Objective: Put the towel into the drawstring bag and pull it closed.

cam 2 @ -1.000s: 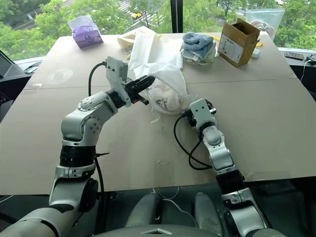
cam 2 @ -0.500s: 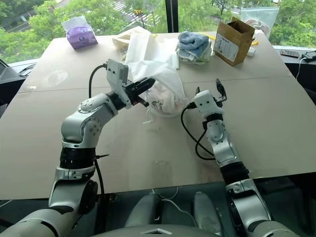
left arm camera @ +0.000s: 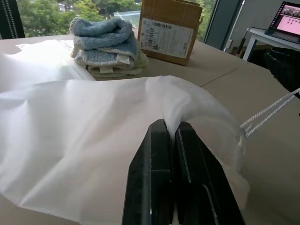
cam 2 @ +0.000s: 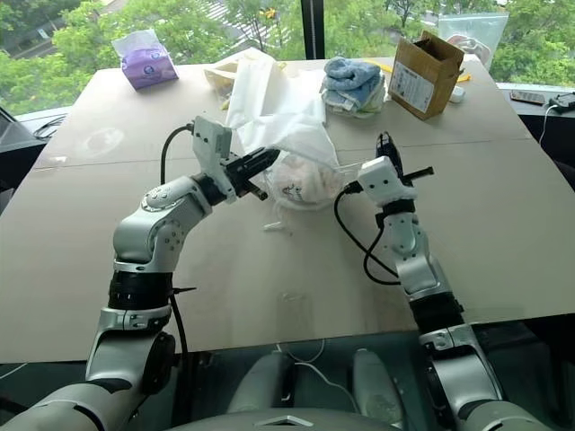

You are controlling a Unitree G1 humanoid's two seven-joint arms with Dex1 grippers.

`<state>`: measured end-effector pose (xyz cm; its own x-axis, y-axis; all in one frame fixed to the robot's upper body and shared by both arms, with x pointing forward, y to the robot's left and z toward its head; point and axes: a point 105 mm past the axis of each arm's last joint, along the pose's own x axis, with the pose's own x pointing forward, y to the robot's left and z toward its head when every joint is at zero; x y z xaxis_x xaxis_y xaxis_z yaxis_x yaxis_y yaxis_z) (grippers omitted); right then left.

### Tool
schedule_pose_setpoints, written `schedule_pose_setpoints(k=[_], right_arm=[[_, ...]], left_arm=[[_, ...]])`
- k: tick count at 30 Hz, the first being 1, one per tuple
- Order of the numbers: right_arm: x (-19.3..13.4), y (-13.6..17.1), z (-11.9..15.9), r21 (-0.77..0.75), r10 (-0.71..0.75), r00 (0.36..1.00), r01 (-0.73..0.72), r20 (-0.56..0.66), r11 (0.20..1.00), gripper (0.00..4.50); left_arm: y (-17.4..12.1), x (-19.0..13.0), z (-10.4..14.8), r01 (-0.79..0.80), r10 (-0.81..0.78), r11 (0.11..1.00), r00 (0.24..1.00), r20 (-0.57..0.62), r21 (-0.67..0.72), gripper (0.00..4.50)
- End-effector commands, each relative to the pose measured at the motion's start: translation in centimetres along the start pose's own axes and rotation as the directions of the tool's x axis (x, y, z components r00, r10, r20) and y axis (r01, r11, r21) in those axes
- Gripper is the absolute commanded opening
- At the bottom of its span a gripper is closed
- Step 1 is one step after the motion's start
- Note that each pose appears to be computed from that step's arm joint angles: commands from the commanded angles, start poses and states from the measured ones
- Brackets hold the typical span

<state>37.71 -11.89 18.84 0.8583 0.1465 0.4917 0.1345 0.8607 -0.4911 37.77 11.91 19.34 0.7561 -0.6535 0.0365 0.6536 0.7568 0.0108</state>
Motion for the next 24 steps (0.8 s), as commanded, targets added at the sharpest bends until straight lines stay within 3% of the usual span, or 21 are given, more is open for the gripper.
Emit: schedule_pose_setpoints(k=[1,8,11,16,24], right_arm=[[1.0,-1.1,2.2,0.067,-0.01,0.999,0.008,0.038,0.998,0.05],[1.7,-0.4,2.7,0.113,0.121,0.992,-0.117,-0.031,0.987,0.05],[0.7,0.1,1.0,0.12,0.205,0.972,-0.192,-0.116,0.974,1.0],[-0.7,0.5,-0.8,0.084,0.26,0.946,-0.249,-0.191,0.965,3.27],[-2.3,-0.4,-2.0,-0.013,0.26,0.93,-0.272,-0.259,0.962,3.27]], left_arm=[[-0.4,0.1,0.8,0.015,-0.016,0.999,0.999,0.031,0.043,0.0],[-1.0,1.4,1.9,0.036,-0.039,0.998,0.997,0.064,0.046,0.0],[-1.3,1.6,2.0,0.038,-0.041,0.998,0.997,0.07,0.042,0.0],[-1.7,1.7,1.9,0.04,-0.043,0.999,0.997,0.069,0.033,0.0],[-1.7,1.6,2.1,0.032,-0.034,0.999,0.997,0.068,0.026,0.0]])
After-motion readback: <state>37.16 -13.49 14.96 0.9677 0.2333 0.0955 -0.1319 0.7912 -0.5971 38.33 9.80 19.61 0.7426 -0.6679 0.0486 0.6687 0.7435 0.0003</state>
